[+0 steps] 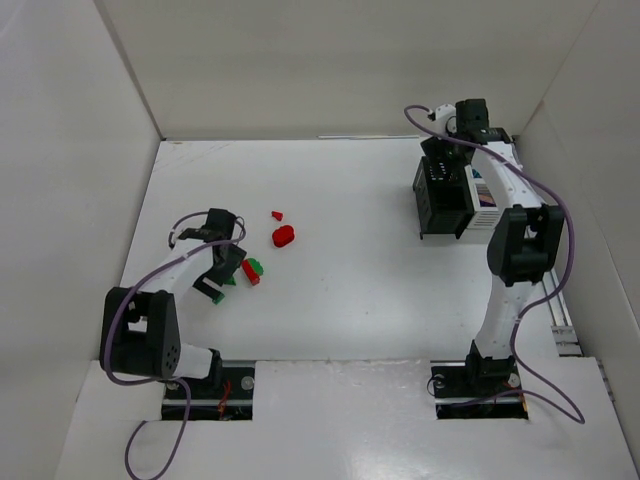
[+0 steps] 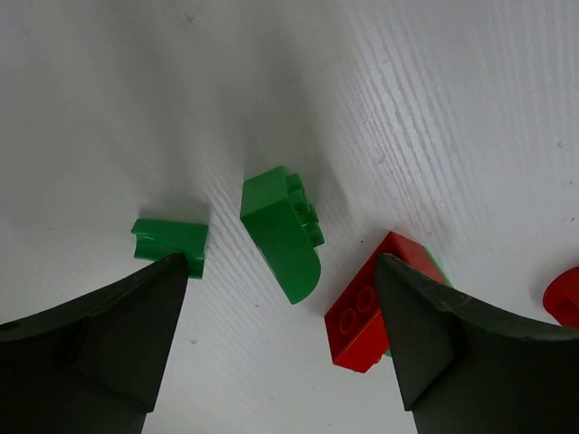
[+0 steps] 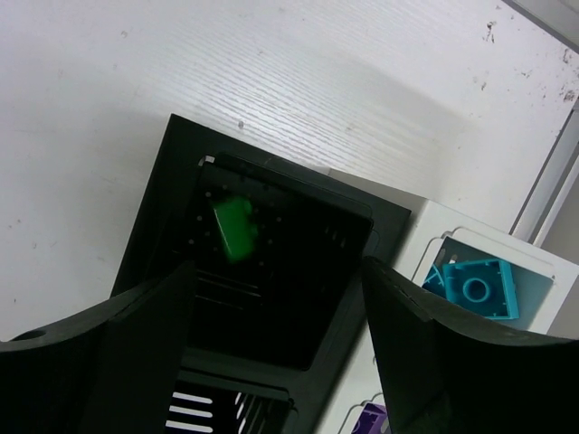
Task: Sort the legos into containers by color
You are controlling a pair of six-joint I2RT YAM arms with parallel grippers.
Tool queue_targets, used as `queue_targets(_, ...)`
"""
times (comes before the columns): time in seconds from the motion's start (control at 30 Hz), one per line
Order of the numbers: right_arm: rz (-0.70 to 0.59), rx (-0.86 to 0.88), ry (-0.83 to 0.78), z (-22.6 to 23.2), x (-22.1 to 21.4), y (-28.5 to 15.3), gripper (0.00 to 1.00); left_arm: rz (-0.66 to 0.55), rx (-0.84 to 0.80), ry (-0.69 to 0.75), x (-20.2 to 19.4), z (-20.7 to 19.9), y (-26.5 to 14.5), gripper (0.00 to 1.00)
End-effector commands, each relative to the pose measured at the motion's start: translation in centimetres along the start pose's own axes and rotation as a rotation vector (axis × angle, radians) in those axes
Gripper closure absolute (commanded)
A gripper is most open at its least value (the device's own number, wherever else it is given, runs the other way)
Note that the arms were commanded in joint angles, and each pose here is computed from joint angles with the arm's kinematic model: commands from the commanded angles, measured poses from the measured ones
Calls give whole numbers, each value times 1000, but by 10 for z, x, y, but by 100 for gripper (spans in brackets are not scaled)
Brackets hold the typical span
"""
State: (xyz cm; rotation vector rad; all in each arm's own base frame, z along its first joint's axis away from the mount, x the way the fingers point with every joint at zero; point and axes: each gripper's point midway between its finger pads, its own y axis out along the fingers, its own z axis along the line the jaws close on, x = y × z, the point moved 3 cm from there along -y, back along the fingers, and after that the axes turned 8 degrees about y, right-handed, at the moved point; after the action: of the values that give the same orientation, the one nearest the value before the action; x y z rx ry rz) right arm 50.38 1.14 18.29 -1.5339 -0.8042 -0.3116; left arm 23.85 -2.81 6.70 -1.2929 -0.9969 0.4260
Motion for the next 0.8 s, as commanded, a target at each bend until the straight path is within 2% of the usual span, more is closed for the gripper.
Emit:
queue_targets(0.0,-103,-32,-11,-9,26,-36,21,-48,-12,-43,11,-8,1,20)
queue_targets(0.2,-204,33,-22,5,29,-67,21,-54,18,-35,14,-14,10,40)
queue_targets(0.23,-229,42,-31,10,32,-70,21,-55,22,-43,16,-13,11,47)
queue_targets(0.33,-244,48,-18,18,25,-83,20,-50,30,-29,15,-12,13,55)
queue_targets(0.53,-268,97,-34,41,12,-98,20,-44,1,-5,15,-15,9,81)
queue_targets(0.63,-310,185,-73,70,8,-101,20,-78,-67,0,21,-27,-6,88)
queue_targets(0.77,-429,351,-182,127,7,-109,20,-120,-180,37,23,-47,-39,91)
